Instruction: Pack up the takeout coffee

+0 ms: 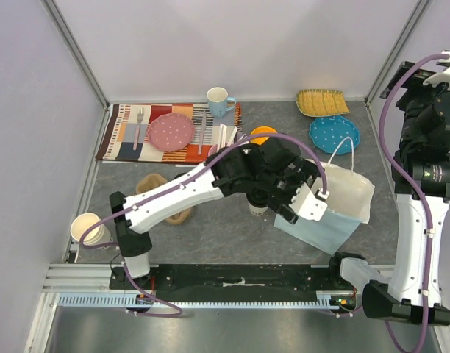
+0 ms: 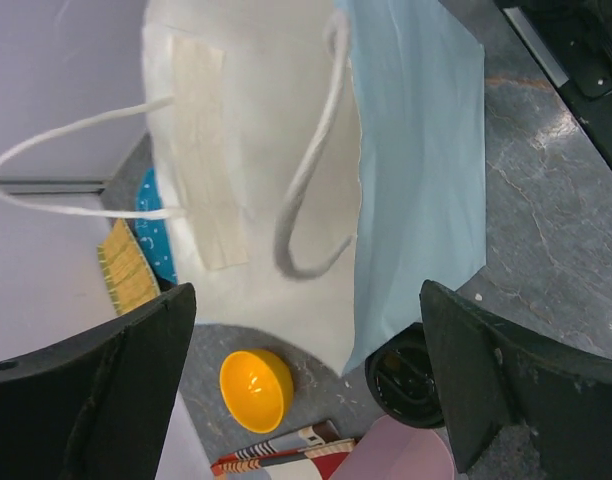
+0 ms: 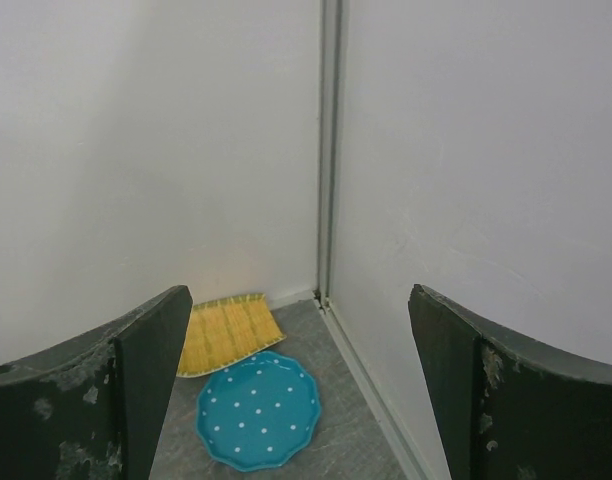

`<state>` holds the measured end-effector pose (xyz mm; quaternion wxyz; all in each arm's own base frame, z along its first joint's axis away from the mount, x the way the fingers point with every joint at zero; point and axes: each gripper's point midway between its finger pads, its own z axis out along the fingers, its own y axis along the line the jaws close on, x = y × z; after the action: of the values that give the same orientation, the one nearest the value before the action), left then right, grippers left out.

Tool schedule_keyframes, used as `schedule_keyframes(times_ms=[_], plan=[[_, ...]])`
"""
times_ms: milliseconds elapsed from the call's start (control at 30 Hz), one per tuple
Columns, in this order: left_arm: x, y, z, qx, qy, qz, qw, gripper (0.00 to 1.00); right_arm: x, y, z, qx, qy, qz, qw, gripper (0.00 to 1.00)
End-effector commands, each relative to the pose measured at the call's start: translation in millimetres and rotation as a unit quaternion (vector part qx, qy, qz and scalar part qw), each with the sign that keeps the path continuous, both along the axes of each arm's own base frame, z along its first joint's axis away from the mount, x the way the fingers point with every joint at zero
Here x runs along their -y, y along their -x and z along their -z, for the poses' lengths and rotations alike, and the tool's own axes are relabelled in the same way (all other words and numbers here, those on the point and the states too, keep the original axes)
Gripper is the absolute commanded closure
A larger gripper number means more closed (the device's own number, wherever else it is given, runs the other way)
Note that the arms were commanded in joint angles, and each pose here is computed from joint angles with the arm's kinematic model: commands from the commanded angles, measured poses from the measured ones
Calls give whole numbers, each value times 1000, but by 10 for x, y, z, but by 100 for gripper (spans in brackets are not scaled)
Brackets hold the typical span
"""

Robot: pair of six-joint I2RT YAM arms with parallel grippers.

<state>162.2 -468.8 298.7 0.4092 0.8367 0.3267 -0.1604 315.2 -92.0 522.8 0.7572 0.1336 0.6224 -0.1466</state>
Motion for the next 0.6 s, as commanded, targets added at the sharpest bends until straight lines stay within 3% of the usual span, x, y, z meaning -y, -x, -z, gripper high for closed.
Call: schedule_keyframes(times_ms=[0,200,300,433,533,567], plan=[[-351,166,-742,-14,65,-20,998,0,-290,18,-104,22,3,-72,997,2],[-892,208,-1271,-102,118,-93,983,0,-973,-11,-144,27,-1,-251,968,2],[-1256,13,-1424,-175,153,-166,958,0,-1257,-40,-157,21,-15,-325,945,4],[-1929,-672,-1241,-241,184,-333,893,2,-1484,-168,-86,3,-55,-379,924,11],[-2466,-1107,-926,-216,174,-455,846,18,-1603,-234,-21,-12,-62,-397,916,13],[-2646,-1213,-820,-202,166,-493,830,34,-1630,-242,3,-16,-62,-400,914,14]])
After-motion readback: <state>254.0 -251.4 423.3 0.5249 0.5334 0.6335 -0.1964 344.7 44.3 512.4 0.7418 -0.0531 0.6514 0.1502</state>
